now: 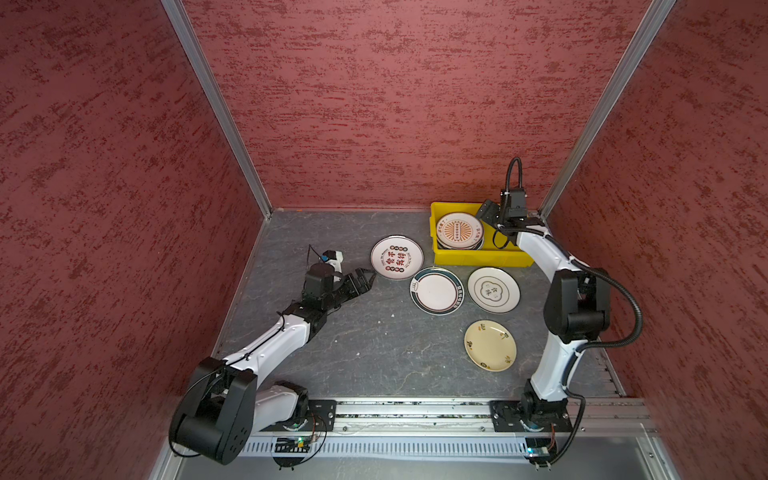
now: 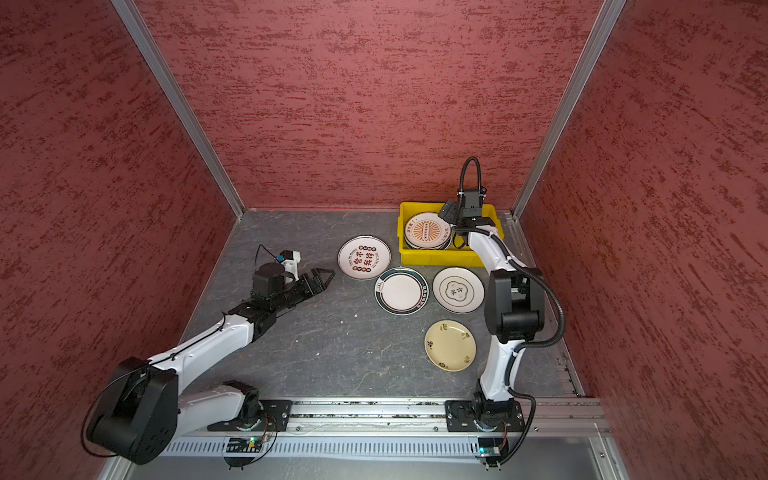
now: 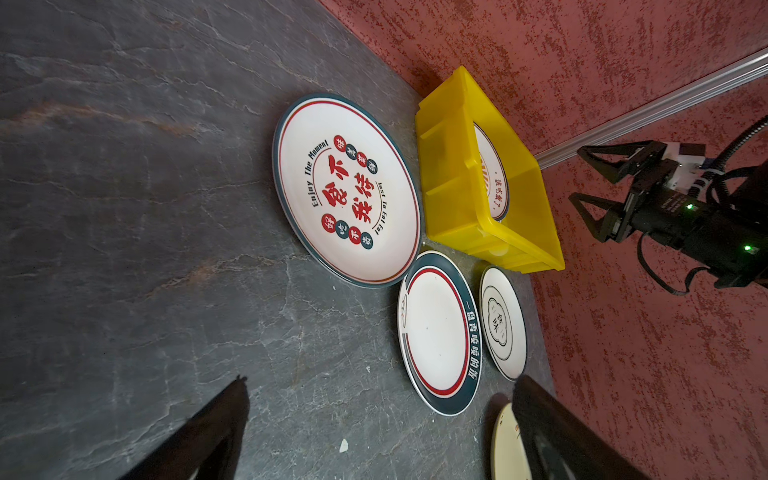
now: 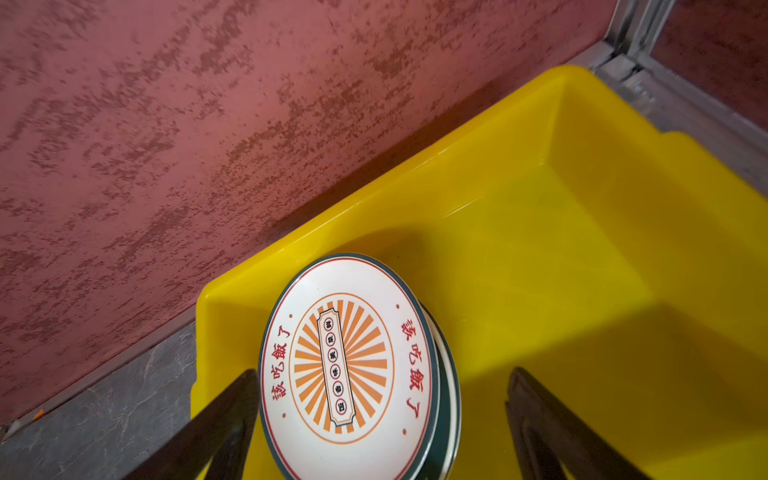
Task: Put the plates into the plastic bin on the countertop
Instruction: 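Lower the orange sunburst plate into the bin, open and lift the right gripper, then move the right gripper down to the cream plate with black characters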
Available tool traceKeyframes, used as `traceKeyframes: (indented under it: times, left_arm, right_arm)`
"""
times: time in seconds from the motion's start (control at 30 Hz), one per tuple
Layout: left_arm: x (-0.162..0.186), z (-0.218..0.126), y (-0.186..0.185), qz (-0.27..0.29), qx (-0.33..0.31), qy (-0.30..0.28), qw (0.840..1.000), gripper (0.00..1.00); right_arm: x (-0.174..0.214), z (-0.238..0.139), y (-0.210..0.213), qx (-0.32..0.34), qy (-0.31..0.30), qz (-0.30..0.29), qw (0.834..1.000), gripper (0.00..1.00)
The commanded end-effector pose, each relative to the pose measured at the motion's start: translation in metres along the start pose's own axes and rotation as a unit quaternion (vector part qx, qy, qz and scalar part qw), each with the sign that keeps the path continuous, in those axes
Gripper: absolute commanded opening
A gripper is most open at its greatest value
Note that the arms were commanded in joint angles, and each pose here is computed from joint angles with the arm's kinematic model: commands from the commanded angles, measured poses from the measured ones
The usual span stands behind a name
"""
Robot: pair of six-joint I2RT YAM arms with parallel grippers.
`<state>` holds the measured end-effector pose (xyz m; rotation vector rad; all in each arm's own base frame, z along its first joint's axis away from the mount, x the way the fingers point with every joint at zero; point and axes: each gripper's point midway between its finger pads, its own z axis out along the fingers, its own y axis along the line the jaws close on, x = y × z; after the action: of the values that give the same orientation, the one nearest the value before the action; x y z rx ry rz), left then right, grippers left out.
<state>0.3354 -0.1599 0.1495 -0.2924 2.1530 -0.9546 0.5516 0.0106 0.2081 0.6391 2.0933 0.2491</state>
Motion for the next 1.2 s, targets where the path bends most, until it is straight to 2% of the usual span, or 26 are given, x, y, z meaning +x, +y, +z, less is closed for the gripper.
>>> traceKeyframes:
  times: [0.0,0.2,0.43,0.87,1.17]
  left_arm:
    - [-0.004,-0.001,-0.003,0.002,0.011,-0.006,1.0,0.99]
    - [0.0,0.003,-0.006,-0.012,0.03,0.007,0.999,0.99]
    - [0.004,0.009,-0.004,-0.023,0.037,0.019,0.999,0.99]
    - [0.002,0.011,-0.002,-0.037,0.051,0.027,0.998,0.99]
    - [0.004,0.017,0.008,-0.056,0.05,0.038,0.996,0.99]
  right_arm:
    - [-0.018,-0.043,-0.004,0.001,-0.035,-0.016,0.999,0.94]
    - [0.015,-0.089,-0.02,-0.018,-0.009,-0.004,1.0,0.94]
    - [0.069,-0.136,-0.062,-0.002,0.019,-0.009,1.0,0.96]
    - [0.171,-0.169,-0.118,0.034,0.134,0.024,0.99,0.99]
    - [0.239,-0.169,-0.144,0.061,0.235,0.051,0.969,0.99]
